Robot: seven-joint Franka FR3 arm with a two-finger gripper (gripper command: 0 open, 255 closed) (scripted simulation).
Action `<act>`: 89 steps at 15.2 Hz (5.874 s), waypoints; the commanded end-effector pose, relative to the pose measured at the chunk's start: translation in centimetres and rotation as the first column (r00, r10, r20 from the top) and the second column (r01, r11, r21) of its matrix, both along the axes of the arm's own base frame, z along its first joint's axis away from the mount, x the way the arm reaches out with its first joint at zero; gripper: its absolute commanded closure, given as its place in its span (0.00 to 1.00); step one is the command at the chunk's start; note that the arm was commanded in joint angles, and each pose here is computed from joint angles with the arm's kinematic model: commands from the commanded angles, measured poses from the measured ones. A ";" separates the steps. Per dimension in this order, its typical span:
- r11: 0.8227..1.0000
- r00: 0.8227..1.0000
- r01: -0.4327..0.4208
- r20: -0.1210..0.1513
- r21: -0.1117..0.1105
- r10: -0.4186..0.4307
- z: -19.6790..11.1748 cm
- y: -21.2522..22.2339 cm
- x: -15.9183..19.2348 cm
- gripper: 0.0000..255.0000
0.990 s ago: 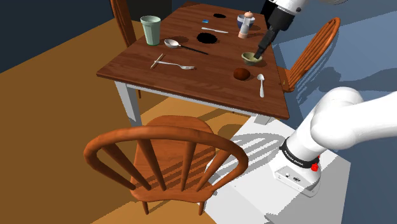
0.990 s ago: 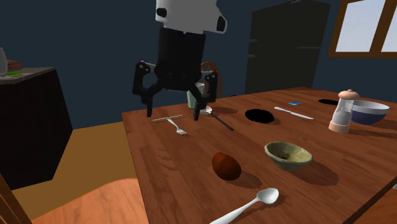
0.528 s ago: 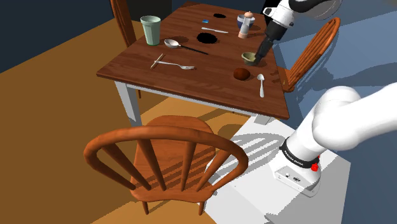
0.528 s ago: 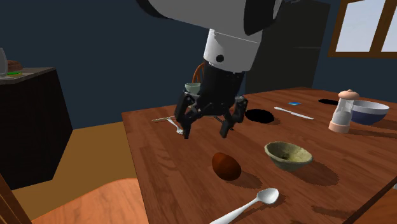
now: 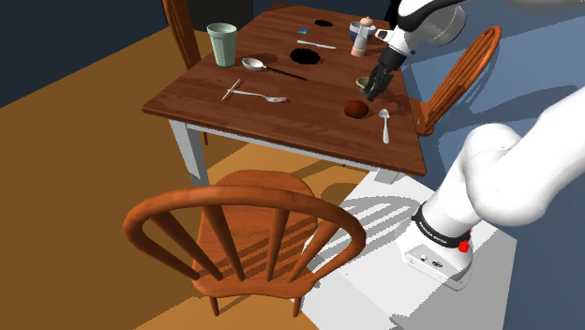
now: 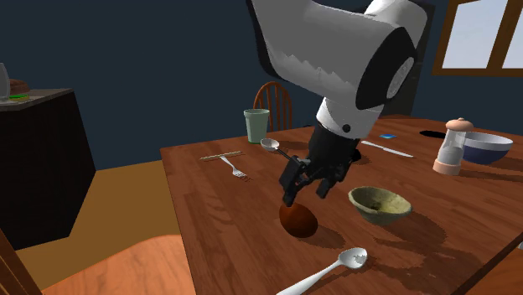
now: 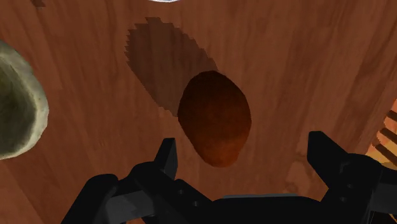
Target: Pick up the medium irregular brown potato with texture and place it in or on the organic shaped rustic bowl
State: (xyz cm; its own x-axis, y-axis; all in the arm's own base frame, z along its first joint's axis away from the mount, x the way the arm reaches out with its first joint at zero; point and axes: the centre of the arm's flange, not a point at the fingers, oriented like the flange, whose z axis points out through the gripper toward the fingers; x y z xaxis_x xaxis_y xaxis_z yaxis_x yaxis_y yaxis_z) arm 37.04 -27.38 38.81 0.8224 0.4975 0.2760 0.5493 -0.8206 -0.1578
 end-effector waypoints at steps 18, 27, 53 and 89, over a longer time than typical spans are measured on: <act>0.999 0.999 -0.045 0.015 -0.001 0.045 -5.2 0.0 1.6 1.00; 0.999 0.999 -0.045 0.015 -0.001 0.045 -4.7 0.0 1.6 1.00; 0.999 0.999 -0.045 0.015 -0.001 0.045 9.1 0.0 1.6 1.00; 0.999 0.999 -0.045 0.015 -0.001 0.045 7.6 -23.2 4.2 1.00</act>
State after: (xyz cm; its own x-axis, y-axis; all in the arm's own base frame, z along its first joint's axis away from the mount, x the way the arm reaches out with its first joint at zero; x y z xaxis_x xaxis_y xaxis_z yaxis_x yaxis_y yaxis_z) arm 41.25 -50.58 46.96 0.7951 0.5338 0.2877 0.5878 -0.7951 -0.1493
